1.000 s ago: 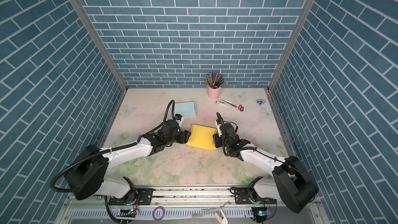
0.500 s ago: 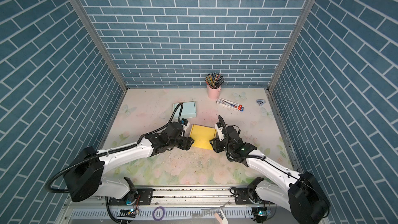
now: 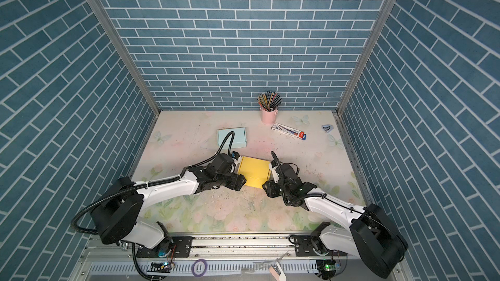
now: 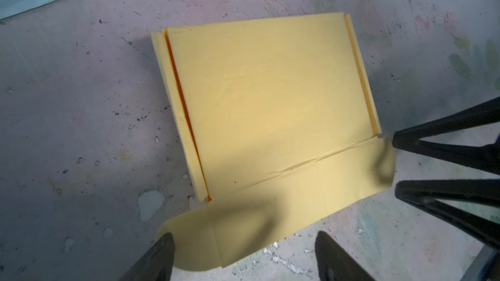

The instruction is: Fold the paper box

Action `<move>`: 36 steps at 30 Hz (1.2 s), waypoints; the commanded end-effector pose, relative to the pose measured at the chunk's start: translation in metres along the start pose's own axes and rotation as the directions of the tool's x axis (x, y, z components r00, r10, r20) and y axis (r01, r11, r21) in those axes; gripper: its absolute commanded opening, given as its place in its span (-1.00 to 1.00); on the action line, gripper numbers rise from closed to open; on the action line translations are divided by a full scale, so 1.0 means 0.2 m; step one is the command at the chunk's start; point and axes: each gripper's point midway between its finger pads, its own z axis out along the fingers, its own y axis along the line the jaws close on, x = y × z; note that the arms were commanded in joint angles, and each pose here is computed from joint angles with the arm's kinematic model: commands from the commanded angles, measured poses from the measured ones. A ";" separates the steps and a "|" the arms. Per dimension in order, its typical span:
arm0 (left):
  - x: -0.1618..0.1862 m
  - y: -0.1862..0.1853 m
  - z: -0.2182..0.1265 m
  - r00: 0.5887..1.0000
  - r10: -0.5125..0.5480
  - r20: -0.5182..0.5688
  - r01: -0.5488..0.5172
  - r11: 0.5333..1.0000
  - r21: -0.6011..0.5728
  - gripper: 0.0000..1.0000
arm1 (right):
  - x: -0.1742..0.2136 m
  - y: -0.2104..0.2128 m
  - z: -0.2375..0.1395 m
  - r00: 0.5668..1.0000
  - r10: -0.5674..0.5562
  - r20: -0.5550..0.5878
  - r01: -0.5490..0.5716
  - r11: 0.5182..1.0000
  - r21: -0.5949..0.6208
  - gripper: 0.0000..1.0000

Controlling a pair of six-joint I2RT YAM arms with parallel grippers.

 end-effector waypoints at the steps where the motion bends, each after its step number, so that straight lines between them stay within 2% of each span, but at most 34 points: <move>1: 0.02 -0.02 0.03 1.000 -0.017 -0.002 0.017 0.999 0.039 0.65 | 0.00 0.02 0.02 0.999 0.039 0.001 -0.039 0.999 -0.027 0.04; 16: 0.08 -0.05 0.10 0.998 -0.063 -0.010 0.064 0.991 0.118 0.65 | 0.00 0.05 0.09 0.998 0.068 0.003 -0.068 0.996 -0.065 0.03; 24: 0.06 -0.08 0.08 0.997 -0.072 0.014 0.069 0.985 0.155 0.65 | -0.03 0.04 0.09 0.997 0.068 0.023 -0.066 0.997 -0.047 0.00; 31: 0.07 -0.05 0.11 0.997 -0.073 0.010 0.071 0.990 0.126 0.50 | -0.02 0.00 0.10 0.998 0.059 0.021 -0.059 0.998 0.000 -0.02; 36: 0.06 -0.01 0.13 0.996 -0.087 0.026 0.083 0.991 0.104 0.24 | -0.02 -0.02 0.11 0.998 0.055 0.021 -0.055 0.998 0.018 -0.03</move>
